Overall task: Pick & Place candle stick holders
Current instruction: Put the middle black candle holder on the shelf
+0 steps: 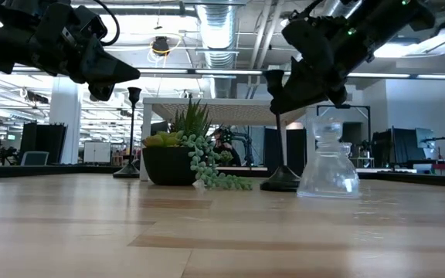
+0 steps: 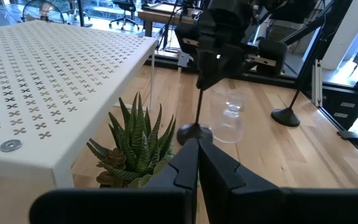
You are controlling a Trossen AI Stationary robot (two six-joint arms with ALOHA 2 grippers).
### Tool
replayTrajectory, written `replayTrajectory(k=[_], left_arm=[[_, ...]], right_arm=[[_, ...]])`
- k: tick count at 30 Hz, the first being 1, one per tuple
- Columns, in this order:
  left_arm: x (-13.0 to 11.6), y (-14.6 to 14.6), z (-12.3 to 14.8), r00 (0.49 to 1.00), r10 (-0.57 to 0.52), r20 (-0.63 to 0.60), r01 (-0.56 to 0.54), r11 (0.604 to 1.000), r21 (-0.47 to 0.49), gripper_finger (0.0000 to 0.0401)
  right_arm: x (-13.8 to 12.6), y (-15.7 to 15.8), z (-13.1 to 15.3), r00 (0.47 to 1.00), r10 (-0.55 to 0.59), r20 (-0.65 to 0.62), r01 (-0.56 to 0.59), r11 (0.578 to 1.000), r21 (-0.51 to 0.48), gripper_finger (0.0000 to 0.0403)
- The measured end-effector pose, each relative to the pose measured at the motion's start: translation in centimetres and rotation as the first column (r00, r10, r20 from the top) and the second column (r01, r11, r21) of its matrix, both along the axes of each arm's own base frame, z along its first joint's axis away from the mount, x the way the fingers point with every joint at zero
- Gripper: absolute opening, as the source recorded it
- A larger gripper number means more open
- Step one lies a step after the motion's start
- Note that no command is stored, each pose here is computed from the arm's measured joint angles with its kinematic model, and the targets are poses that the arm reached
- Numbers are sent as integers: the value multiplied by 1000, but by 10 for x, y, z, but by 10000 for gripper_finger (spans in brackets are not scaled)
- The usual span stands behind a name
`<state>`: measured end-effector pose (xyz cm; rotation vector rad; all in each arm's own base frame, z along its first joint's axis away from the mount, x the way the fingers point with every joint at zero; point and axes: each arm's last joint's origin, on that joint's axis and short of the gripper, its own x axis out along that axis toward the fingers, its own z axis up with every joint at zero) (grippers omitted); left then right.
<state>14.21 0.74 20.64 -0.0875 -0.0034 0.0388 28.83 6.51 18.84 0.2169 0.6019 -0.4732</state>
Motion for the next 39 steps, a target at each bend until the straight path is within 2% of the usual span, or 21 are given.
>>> replayTrajectory(k=[11,19,22,31,39], left_arm=[[0,0,0,1000,0,0,0,1000,0,12],[0,0,0,1000,0,0,0,1000,0,12],[0,0,0,1000,0,1,0,1000,-15,12],[0,0,0,1000,0,1,0,1000,-29,12],[0,0,0,1000,0,1,0,1000,-30,12]], right_arm=[[0,6,25,995,98,31,-95,992,-78,3],[-2,7,74,969,214,125,-206,976,-73,1],[-9,3,98,966,230,119,-219,971,-95,1],[-26,-36,154,963,257,88,-238,955,-178,0],[-31,-97,163,969,234,74,-215,955,-204,0]])
